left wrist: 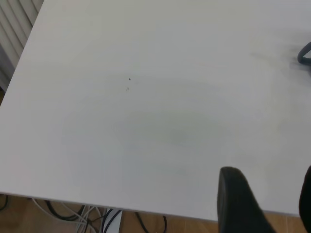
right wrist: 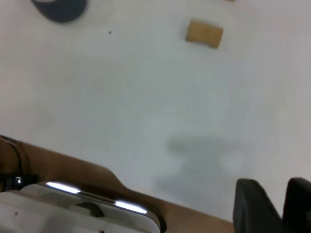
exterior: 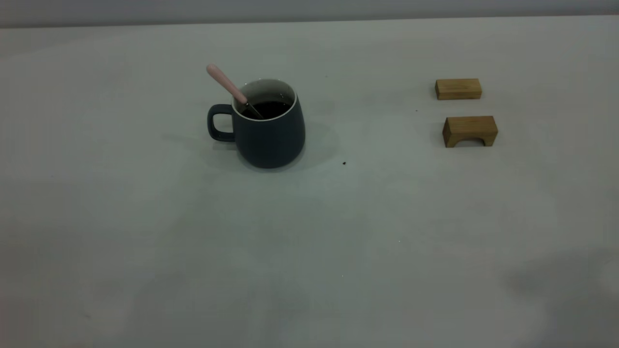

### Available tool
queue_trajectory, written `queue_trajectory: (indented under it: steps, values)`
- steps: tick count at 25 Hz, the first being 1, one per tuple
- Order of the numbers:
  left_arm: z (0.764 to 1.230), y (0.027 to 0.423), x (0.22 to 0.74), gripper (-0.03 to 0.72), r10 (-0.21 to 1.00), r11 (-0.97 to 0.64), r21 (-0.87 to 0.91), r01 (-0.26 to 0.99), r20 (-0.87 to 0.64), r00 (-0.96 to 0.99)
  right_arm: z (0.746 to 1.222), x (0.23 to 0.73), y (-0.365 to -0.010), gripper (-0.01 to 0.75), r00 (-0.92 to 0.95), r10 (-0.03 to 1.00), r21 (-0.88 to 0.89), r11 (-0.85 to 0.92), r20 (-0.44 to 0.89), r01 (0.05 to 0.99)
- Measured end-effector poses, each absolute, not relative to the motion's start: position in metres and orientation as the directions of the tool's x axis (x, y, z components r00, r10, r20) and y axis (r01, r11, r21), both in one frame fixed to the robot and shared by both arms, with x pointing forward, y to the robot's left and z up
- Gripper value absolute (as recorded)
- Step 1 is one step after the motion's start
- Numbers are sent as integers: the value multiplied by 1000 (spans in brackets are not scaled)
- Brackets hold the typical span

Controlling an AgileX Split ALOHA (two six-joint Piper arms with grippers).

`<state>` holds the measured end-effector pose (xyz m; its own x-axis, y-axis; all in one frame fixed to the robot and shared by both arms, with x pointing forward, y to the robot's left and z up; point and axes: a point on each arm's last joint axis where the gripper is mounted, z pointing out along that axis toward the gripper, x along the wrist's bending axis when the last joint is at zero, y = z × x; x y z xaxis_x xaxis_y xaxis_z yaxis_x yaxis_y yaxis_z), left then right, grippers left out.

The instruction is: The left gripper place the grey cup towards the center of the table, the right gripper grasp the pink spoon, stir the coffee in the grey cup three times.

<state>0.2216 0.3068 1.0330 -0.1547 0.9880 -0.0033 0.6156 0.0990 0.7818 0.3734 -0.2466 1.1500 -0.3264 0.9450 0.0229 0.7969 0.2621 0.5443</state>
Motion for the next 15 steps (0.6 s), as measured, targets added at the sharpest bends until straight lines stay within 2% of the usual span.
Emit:
queue_trajectory:
  steps: [8, 15]
  values:
    - [1033, 307, 222, 388, 988, 99, 782, 616, -3, -155, 1138, 276, -293, 204, -150, 989, 752, 90, 12, 653]
    - [1033, 307, 222, 388, 988, 99, 782, 616, -3, -155, 1082, 245, -300, 213, -31, 999, 762, 12, 11, 647]
